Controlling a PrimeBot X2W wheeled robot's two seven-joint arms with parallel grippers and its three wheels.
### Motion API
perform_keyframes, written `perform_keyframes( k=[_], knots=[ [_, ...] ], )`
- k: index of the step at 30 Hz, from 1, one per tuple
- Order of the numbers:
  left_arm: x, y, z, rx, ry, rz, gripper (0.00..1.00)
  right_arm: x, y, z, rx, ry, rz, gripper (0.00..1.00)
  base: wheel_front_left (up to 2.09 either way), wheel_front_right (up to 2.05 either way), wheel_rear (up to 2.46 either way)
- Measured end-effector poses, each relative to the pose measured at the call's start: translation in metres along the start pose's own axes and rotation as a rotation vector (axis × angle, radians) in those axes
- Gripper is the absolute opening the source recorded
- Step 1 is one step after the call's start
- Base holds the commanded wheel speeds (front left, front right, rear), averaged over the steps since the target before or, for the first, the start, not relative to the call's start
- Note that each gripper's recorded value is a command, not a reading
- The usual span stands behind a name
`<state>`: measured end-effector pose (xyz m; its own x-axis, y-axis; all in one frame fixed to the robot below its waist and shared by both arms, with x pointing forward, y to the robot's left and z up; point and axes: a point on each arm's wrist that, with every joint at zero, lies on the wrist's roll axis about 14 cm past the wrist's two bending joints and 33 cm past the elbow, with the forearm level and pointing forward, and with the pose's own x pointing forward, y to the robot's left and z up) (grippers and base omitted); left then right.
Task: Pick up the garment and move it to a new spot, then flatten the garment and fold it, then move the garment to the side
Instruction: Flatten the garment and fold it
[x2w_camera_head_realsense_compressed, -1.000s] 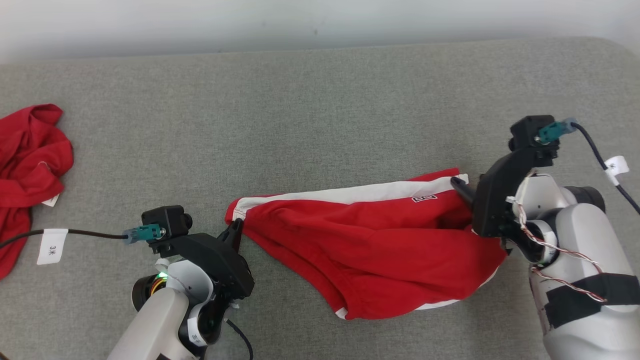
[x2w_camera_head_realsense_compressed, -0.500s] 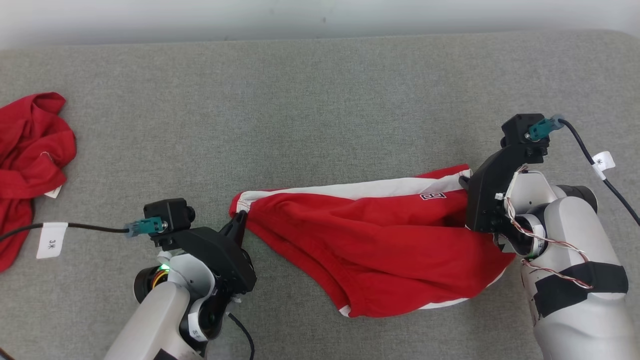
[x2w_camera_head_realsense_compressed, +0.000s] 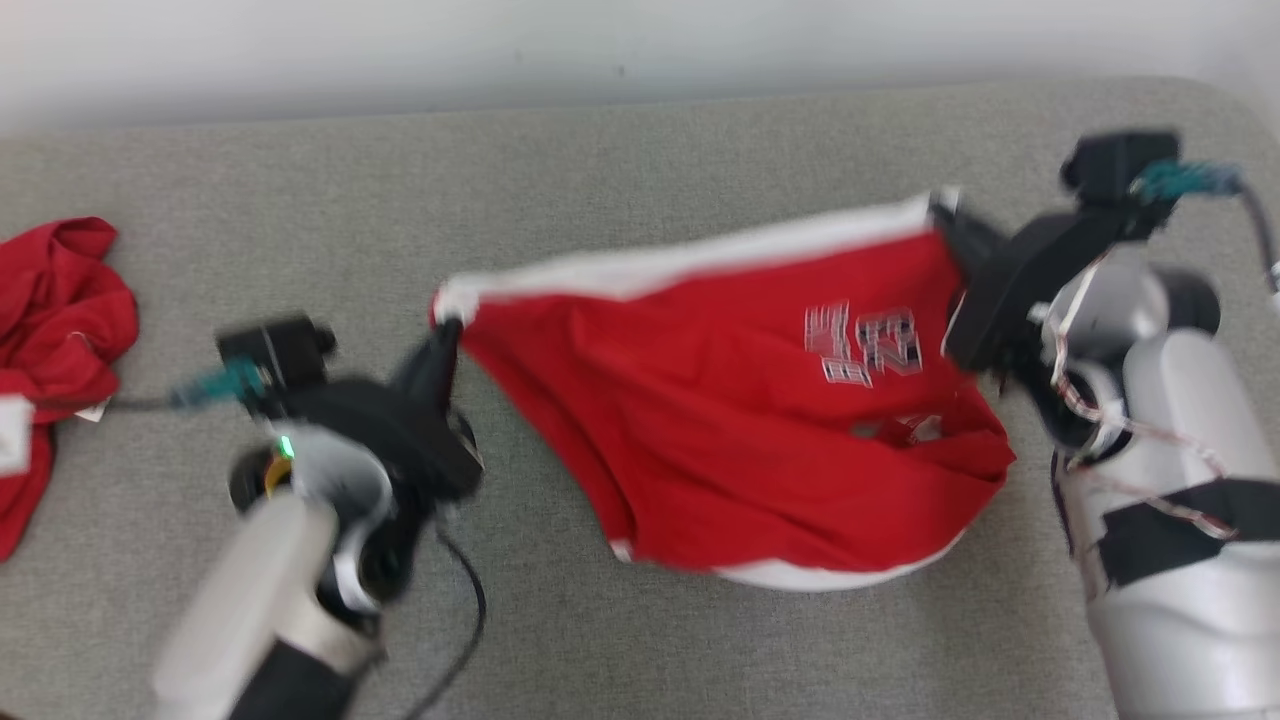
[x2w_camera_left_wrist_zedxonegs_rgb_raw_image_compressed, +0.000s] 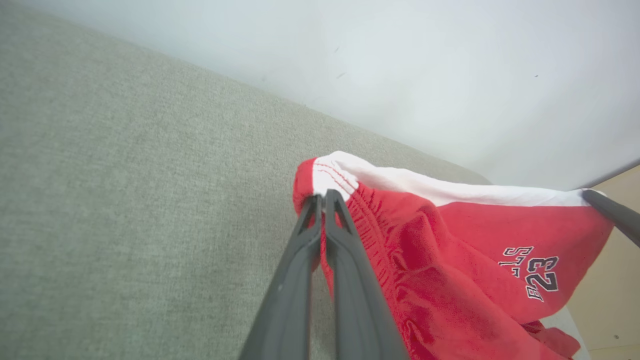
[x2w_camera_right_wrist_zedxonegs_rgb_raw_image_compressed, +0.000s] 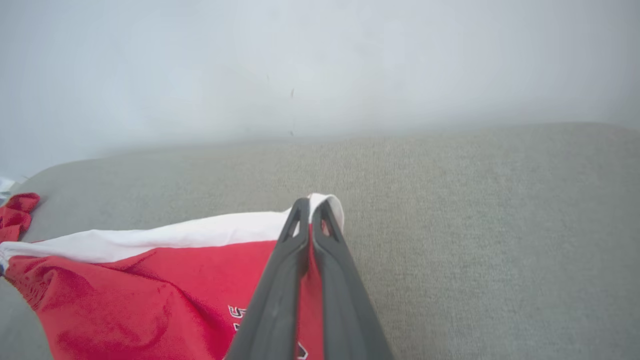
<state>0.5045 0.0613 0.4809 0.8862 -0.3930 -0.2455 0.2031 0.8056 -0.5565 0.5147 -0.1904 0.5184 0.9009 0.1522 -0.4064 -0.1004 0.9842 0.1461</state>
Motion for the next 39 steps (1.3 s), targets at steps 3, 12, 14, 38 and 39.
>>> perform_keyframes(
  k=[3,12,14,38,39],
  knots=[
    [0.014,-0.017,0.038,0.026,-0.056,-0.075,0.0,0.003,0.005,0.043,-0.009,-0.162,0.028,0.0,0.0,0.0,0.0],
    [0.047,-0.088,0.194,0.182,-0.396,-0.356,0.0,0.016,0.0,0.177,-0.206,-0.576,0.0,0.0,0.0,0.0,0.0],
    [0.045,-0.1,0.216,0.2,-0.485,-0.398,0.0,0.012,-0.006,0.198,-0.249,-0.658,-0.026,0.0,0.0,0.0,0.0],
    [-0.017,-0.038,-0.016,0.154,-0.129,-0.352,0.0,-0.002,-0.041,-0.004,-0.282,-0.169,0.043,0.0,0.0,0.0,0.0],
    [-0.034,-0.037,-0.034,0.203,-0.077,-0.358,0.0,-0.02,-0.045,-0.025,-0.25,-0.108,0.049,0.0,0.0,0.0,0.0]
  ],
)
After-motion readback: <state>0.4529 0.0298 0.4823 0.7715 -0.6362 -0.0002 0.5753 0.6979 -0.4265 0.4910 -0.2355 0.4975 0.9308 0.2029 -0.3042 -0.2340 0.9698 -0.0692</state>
